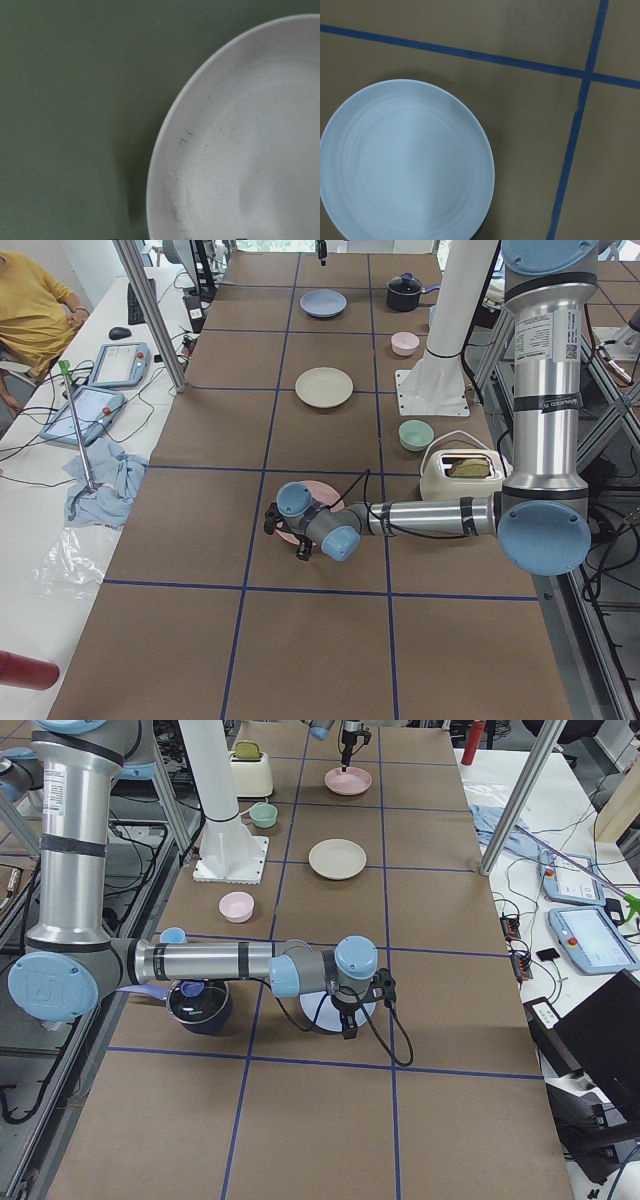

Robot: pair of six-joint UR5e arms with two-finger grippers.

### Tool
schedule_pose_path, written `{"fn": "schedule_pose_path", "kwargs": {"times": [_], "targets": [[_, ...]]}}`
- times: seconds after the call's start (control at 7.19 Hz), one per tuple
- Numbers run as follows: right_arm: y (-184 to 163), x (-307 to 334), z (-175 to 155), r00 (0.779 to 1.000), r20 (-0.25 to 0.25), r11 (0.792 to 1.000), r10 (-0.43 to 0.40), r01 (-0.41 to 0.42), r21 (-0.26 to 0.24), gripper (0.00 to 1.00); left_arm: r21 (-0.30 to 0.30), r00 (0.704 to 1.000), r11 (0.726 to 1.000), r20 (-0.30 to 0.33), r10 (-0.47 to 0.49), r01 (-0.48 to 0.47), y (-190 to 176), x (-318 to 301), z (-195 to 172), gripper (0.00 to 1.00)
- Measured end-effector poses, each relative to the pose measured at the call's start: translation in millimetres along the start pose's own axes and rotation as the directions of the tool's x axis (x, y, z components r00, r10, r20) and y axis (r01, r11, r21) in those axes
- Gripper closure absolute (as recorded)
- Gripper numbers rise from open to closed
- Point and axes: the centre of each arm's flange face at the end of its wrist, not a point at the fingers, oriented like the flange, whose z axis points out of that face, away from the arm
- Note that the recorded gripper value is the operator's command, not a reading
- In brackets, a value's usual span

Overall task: Stack three plates with pink and blue
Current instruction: 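Lower the left gripper to the rim of the pink plate and grasp it, then carry the pink plate with the left gripper over the cream plate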

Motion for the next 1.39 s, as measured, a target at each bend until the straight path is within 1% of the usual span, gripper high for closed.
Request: {"fn": "schedule_pose_path", "kwargs": {"times": [0.14, 0.28, 0.42, 0.97, 1.39], "targets": [[0, -1, 0, 1.000, 0.000, 1.000, -0.002, 0.002, 0.000, 0.00, -0.002, 1.000, 1.000, 0.000, 0.002, -0.002, -1, 0, 2, 0.72], [0, -2, 0, 1.000, 0.001, 1.000, -0.003, 0.003, 0.000, 0.00, -0.007, 1.000, 1.000, 0.001, 0.004, -0.004, -1, 1, 4, 0.94], [-1, -2, 0, 1.000, 0.001, 1.000, -0.005, 0.005, 0.000, 0.00, -0.014, 1.000, 1.000, 0.002, 0.004, -0.004, 0, 1, 8, 1.00], [-1, -4, 0, 1.000, 0.001, 1.000, -0.008, 0.008, -0.001, 0.00, -0.019, 1.000, 1.000, -0.003, 0.015, -0.015, -1, 4, 9, 1.00], [-2, -5, 1, 1.000, 0.003, 1.000, -0.010, 0.010, -0.002, 0.00, 0.009, 0.998, 0.999, -0.037, 0.048, -0.048, -12, 42, -17, 1.00]]}}
